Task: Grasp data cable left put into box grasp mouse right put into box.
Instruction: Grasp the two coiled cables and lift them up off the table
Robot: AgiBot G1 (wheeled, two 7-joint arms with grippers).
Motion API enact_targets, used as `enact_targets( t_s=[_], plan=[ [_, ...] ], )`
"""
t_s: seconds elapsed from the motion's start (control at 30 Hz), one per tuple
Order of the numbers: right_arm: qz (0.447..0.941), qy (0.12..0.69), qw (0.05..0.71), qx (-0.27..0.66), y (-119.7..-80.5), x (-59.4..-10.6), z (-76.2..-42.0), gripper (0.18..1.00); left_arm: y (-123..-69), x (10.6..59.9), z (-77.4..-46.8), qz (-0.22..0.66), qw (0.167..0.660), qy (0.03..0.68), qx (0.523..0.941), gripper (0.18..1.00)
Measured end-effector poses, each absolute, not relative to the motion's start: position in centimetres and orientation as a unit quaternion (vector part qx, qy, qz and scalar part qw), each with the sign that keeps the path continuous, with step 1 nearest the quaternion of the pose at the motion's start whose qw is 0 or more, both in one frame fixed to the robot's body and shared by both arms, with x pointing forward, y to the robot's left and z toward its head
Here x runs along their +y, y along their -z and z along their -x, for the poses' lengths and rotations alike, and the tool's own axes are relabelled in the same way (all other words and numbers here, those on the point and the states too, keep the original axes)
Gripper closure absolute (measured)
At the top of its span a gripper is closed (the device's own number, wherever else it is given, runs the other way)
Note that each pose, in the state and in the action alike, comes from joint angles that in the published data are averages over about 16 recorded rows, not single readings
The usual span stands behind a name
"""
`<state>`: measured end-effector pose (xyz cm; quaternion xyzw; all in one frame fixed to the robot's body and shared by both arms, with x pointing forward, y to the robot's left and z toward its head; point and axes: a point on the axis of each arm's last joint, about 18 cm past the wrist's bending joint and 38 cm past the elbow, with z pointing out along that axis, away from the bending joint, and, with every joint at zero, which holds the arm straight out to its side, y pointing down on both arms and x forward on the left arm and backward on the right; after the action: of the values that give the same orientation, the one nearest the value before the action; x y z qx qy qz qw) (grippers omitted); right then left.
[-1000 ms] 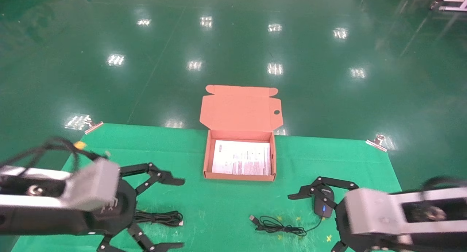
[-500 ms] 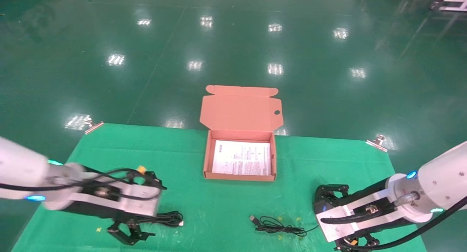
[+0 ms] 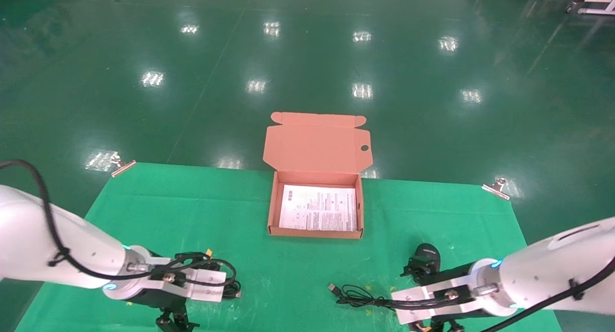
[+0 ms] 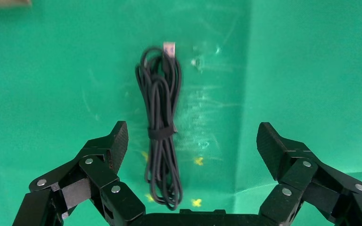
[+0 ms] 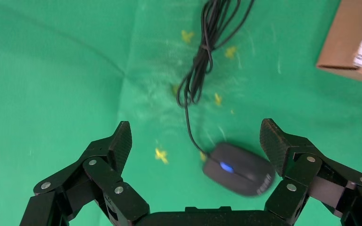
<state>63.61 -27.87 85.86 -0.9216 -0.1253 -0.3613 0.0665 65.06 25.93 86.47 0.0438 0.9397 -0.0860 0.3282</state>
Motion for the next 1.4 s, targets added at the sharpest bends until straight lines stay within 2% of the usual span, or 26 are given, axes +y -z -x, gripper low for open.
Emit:
enact_targets(
  t_s=[0.47, 0.97, 1.17, 1.4],
  plan=[
    [0.923, 0.363, 0.096, -0.085, -81.4, -26.0, -66.7, 0.178, -84.2, 26.5, -69.1, 0.034, 0.323, 0.1, 0.94, 0.184],
    [0.921, 0.37, 0.101, -0.069, -80.4, -25.6, -68.3, 0.188, -83.9, 27.1, -70.7, 0.066, 0.335, 0.111, 0.934, 0.197],
    [0.921, 0.37, 0.102, -0.07, -80.5, -25.6, -68.2, 0.223, -84.0, 27.0, -70.6, 0.063, 0.334, 0.111, 0.934, 0.234],
    [0.921, 0.37, 0.102, -0.07, -80.6, -25.7, -68.1, 0.309, -84.1, 26.9, -70.5, 0.061, 0.334, 0.111, 0.934, 0.313]
  ],
)
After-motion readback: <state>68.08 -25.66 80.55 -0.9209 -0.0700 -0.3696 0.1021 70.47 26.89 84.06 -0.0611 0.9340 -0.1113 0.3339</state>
